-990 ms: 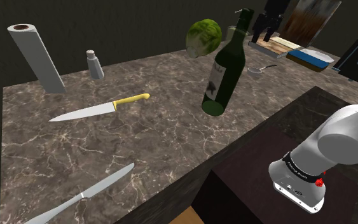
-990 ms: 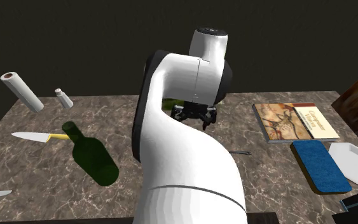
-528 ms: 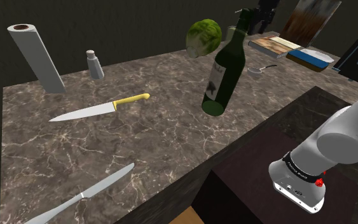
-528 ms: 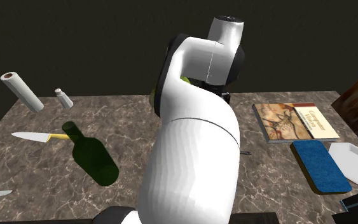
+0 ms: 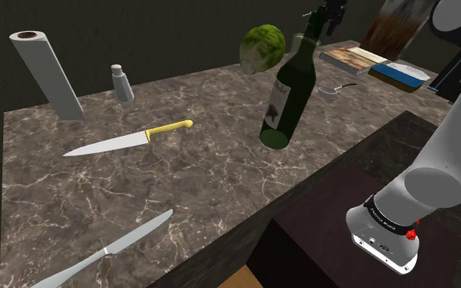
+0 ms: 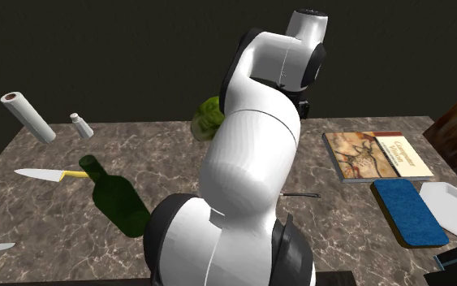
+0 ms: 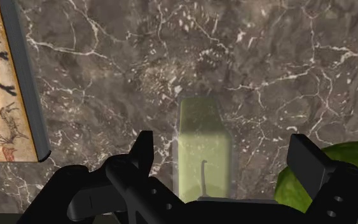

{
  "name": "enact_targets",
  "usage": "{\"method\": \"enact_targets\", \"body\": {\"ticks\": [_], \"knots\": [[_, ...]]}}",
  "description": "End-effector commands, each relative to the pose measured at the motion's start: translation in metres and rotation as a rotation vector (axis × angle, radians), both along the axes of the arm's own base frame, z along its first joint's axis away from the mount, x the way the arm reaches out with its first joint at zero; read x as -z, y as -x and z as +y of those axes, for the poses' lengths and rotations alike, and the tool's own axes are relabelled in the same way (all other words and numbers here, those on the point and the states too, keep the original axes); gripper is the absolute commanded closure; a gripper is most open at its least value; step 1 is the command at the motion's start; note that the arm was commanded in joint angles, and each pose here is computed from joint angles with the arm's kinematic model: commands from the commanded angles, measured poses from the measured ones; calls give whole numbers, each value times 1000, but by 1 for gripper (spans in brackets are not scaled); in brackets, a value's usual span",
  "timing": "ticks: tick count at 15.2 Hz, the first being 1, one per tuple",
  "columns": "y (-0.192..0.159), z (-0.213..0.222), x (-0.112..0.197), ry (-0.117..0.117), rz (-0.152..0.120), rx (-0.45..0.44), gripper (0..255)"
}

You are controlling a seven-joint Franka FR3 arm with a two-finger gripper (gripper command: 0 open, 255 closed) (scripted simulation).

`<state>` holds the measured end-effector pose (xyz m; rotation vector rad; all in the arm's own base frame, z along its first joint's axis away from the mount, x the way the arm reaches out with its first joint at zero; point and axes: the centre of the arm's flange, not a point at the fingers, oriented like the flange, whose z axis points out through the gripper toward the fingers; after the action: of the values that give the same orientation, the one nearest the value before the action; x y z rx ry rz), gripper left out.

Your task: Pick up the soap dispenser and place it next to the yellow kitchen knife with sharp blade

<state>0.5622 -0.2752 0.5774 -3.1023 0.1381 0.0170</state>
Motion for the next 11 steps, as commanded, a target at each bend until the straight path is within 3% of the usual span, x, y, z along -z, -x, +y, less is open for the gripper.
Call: {"method": "enact_targets", "body": {"ticks": [1, 7, 11], "knots": [[-10, -7, 4, 3, -2, -3, 0], [-10, -6, 35, 3, -2, -3, 0], [-10, -6, 38, 3, -2, -3, 0]]}}
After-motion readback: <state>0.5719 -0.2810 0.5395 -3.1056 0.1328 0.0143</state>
